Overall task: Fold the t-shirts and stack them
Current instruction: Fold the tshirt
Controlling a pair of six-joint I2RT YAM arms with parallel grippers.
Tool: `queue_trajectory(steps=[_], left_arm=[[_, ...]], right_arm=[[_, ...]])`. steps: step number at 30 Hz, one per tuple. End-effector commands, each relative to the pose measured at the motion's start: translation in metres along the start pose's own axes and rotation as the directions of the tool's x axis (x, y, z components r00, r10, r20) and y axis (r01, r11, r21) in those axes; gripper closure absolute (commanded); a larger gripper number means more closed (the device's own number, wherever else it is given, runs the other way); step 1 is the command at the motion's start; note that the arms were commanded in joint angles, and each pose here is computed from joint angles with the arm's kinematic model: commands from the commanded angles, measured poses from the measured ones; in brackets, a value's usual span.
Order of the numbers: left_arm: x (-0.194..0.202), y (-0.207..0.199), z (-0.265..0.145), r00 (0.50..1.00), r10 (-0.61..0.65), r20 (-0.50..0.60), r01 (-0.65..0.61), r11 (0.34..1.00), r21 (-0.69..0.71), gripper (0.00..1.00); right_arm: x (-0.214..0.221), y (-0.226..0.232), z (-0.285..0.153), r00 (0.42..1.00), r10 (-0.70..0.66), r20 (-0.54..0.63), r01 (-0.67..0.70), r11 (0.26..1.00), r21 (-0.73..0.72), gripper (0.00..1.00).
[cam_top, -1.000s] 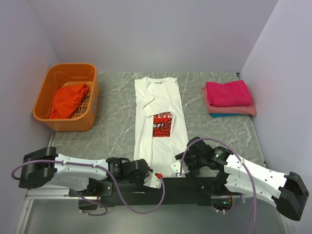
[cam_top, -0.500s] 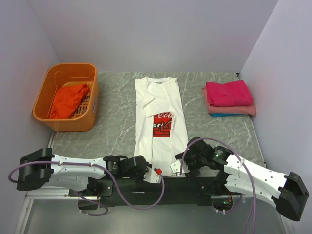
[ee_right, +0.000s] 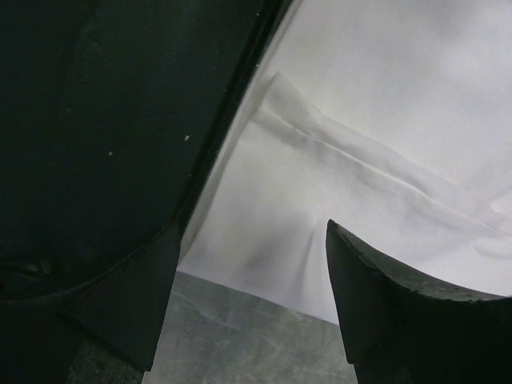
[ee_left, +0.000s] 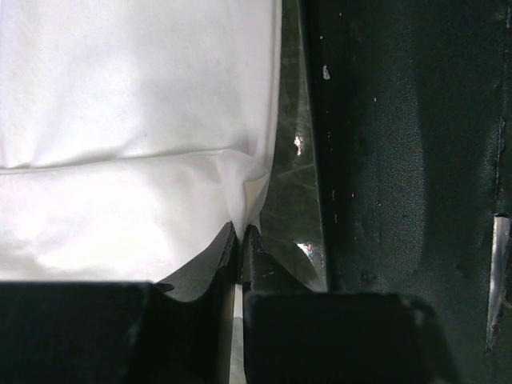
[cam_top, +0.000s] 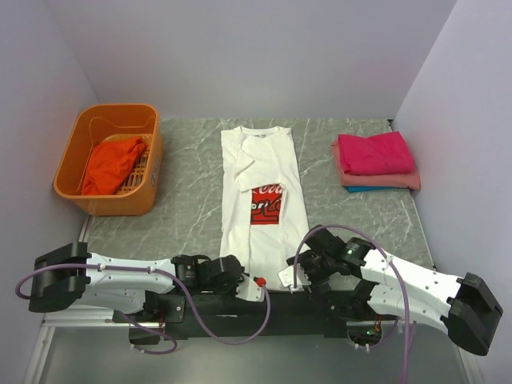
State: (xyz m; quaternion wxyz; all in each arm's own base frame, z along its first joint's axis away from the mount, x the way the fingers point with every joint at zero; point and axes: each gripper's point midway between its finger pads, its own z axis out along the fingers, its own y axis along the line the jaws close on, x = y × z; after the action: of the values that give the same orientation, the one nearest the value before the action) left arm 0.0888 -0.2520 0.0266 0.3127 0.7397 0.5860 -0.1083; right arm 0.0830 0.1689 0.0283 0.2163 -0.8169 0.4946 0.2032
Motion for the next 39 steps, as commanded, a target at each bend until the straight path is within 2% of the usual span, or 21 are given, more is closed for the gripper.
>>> queue_trajectory(steps=[1, 7, 12, 21, 30, 39], left_arm=[[-0.01, 0.001, -0.001, 0.999, -0.007, 0.049, 0.007, 1.0, 0.004, 0.92], [-0.012, 0.001, -0.002, 0.998, -0.012, 0.059, 0.012, 1.0, 0.003, 0.94], [-0.012, 0.002, -0.003, 0.998, -0.009, 0.061, 0.009, 1.0, -0.002, 0.95], [-0.014, 0.007, -0.006, 0.997, -0.009, 0.078, 0.011, 0.999, -0.03, 0.96], [-0.013, 0.006, -0.006, 0.997, -0.009, 0.074, 0.011, 1.0, -0.028, 0.97], [-0.013, 0.006, -0.005, 0.997, -0.007, 0.075, 0.009, 1.0, -0.023, 0.97]], right_arm=[[-0.022, 0.002, -0.004, 0.997, -0.039, 0.073, 0.042, 0.999, -0.035, 0.2], [-0.022, 0.006, 0.009, 0.999, -0.041, 0.027, 0.042, 0.997, -0.059, 0.2], [-0.023, -0.002, 0.014, 1.0, -0.013, 0.013, 0.014, 0.999, -0.039, 0.27], [-0.015, -0.016, 0.015, 0.999, 0.035, -0.032, -0.034, 0.998, 0.045, 0.34], [-0.008, -0.017, 0.015, 0.997, 0.043, -0.062, -0.039, 0.998, 0.058, 0.41], [-0.016, -0.007, 0.008, 1.0, 0.019, -0.022, -0.018, 0.999, 0.04, 0.39]])
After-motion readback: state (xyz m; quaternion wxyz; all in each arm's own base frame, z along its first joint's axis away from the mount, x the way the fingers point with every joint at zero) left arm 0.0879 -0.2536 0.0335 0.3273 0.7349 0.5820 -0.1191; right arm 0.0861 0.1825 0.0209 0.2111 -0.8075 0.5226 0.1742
